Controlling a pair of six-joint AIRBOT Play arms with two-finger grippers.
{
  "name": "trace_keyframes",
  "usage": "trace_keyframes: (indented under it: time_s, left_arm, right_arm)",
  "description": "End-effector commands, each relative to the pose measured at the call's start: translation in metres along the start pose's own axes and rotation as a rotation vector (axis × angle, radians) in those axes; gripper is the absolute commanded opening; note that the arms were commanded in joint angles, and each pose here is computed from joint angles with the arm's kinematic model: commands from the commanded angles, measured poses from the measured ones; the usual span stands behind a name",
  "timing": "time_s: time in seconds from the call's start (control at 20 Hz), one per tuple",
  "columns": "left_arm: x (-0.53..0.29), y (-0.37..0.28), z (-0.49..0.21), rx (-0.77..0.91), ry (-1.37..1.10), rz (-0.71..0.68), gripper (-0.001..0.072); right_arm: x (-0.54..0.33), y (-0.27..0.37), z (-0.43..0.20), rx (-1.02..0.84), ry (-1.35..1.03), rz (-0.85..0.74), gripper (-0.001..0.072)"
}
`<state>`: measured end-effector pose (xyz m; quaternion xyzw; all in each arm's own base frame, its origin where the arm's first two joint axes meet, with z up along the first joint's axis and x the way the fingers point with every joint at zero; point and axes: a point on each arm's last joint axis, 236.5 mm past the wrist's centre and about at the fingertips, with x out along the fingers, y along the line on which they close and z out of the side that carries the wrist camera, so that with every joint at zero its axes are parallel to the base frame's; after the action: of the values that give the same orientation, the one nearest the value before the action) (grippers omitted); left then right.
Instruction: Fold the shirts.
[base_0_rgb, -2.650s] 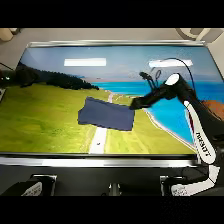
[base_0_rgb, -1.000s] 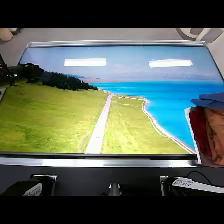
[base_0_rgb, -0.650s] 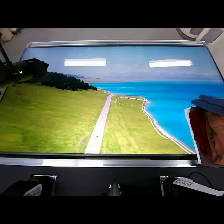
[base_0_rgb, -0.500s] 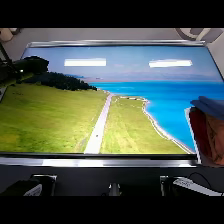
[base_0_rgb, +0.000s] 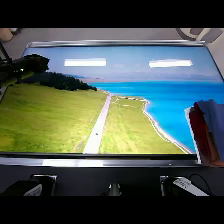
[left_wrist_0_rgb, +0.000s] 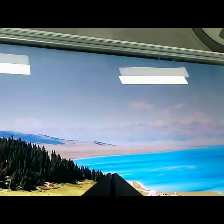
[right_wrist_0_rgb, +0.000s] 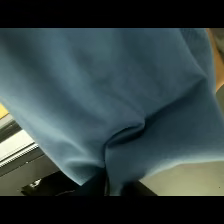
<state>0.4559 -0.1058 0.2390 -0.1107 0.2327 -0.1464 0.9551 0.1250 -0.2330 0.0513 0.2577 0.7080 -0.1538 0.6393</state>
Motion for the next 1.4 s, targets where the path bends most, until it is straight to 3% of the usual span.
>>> trace_keyframes:
  time_s: [0.0, 0.05, 0.15, 0.3, 0.4, 0.55, 0.6, 0.65, 0.7, 0.8, 0.9, 1.35]
  left_arm:
    - [-0.001, -0.001, 0.001, -0.004, -0.003, -0.003, 0.0023]
    - [-0.002, -0.002, 0.002, -0.003, -0.001, -0.004, 0.0023]
    - [-0.005, -0.007, 0.005, 0.005, -0.001, -0.014, 0.0022]
    - [-0.011, -0.023, 0.026, 0.097, -0.023, -0.026, 0.0020]
    - [-0.004, -0.015, 0.030, 0.163, 0.038, 0.041, 0.0019]
    - [0.024, 0.029, -0.023, 0.172, 0.332, 0.214, 0.0024]
    - [0.030, 0.040, -0.056, 0.134, 0.459, 0.242, 0.0134]
    - [0.031, 0.050, -0.096, 0.071, 0.607, 0.277, 0.0505]
    - [0.023, 0.057, -0.135, 0.029, 0.765, 0.308, 0.0703]
    - [0.009, 0.058, -0.188, 0.032, 0.945, 0.319, 0.0700]
    - [0.010, 0.057, -0.201, 0.052, 0.911, 0.328, 0.0685]
    - [0.008, 0.057, -0.207, 0.044, 0.911, 0.351, 0.0684]
  right_arm:
    - [0.013, -0.018, 0.007, -0.030, -0.028, -0.075, 0.0538]
    - [0.004, -0.020, 0.013, -0.067, -0.056, -0.089, 0.0696]
    - [-0.039, -0.035, 0.039, -0.105, -0.198, -0.186, 0.0699]
    - [-0.178, -0.035, 0.117, -0.248, -0.652, -0.473, 0.0686]
    - [-0.253, 0.024, 0.157, -0.396, -0.913, -0.566, 0.0673]
    - [-0.235, 0.161, 0.184, -0.658, -0.967, -0.407, 0.0672]
    - [-0.202, 0.207, 0.181, -0.736, -0.879, -0.320, 0.0670]
    - [-0.162, 0.243, 0.174, -0.830, -0.752, -0.261, 0.0671]
    - [-0.126, 0.269, 0.168, -0.901, -0.641, -0.213, 0.0670]
    - [-0.054, 0.306, 0.131, -0.989, -0.360, -0.056, 0.0670]
    - [-0.014, 0.323, 0.105, -1.010, -0.195, 0.035, 0.0670]
    - [-0.008, 0.331, 0.109, -1.023, -0.225, 0.024, 0.0671]
